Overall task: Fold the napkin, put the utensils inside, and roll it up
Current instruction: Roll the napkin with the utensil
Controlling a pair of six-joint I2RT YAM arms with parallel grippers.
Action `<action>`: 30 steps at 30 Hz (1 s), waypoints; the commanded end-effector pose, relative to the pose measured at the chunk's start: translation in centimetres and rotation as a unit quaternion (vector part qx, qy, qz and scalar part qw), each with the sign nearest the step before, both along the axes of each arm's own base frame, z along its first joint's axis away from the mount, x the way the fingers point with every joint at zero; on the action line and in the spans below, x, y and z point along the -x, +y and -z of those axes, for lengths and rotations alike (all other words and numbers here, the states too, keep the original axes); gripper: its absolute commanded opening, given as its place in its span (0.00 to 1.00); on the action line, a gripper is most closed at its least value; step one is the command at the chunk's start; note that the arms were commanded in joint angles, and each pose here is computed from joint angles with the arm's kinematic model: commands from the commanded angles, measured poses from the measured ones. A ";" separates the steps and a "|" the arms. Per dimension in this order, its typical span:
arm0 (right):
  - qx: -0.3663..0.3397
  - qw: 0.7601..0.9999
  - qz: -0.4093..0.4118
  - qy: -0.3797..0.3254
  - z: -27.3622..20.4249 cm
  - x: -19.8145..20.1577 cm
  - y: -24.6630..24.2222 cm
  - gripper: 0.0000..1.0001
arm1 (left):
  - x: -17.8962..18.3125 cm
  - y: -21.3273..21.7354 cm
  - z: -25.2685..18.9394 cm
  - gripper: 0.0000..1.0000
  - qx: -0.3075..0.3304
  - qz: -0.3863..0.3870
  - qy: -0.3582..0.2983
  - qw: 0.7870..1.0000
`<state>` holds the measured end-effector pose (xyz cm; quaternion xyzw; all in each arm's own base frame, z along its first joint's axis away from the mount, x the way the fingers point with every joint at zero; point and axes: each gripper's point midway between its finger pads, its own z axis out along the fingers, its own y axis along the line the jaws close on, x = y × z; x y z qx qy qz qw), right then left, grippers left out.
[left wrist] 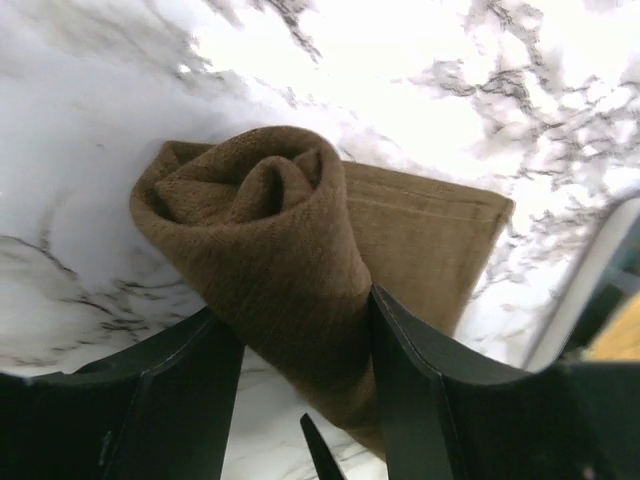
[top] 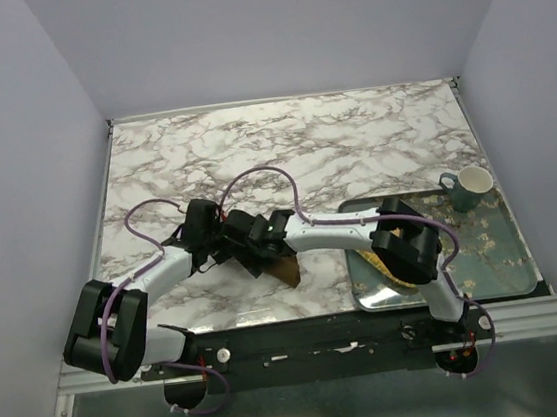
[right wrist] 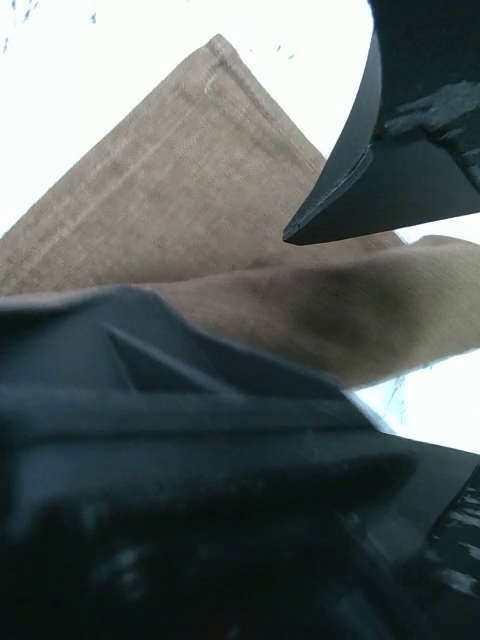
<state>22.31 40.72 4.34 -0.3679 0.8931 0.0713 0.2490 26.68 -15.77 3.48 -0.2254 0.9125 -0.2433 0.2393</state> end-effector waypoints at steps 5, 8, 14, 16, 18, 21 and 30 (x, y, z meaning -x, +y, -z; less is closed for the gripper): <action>0.106 0.992 0.054 -0.053 3.8 -0.8 -3.6 0.74 | 0.7 -0.2 0.2 0.60 0.008 0.002 0.022 1.000; 0.085 0.994 0.050 -0.035 4.6 0.0 -3.6 0.61 | 0.7 -0.2 -0.1 0.62 0.005 0.006 0.018 1.000; 0.013 0.999 0.031 0.039 5.8 1.7 -3.9 0.49 | 0.4 0.5 -1.1 0.76 -0.010 0.003 0.001 1.000; -0.027 0.997 0.023 0.069 5.7 1.7 -3.4 0.48 | 0.3 0.7 -1.6 0.81 -0.010 0.002 -0.008 1.000; -0.052 0.994 0.022 0.092 6.2 1.3 -3.9 0.48 | 0.1 0.9 -2.2 0.84 -0.007 -0.001 -0.019 1.000; -0.118 0.979 0.011 0.164 6.0 1.0 -3.7 0.48 | -0.1 0.8 -3.0 0.86 -0.002 0.001 -0.030 1.000; -0.247 0.894 -0.028 0.374 6.2 1.9 -3.6 0.48 | -0.2 -0.3 -2.6 0.87 0.024 0.013 -0.017 0.999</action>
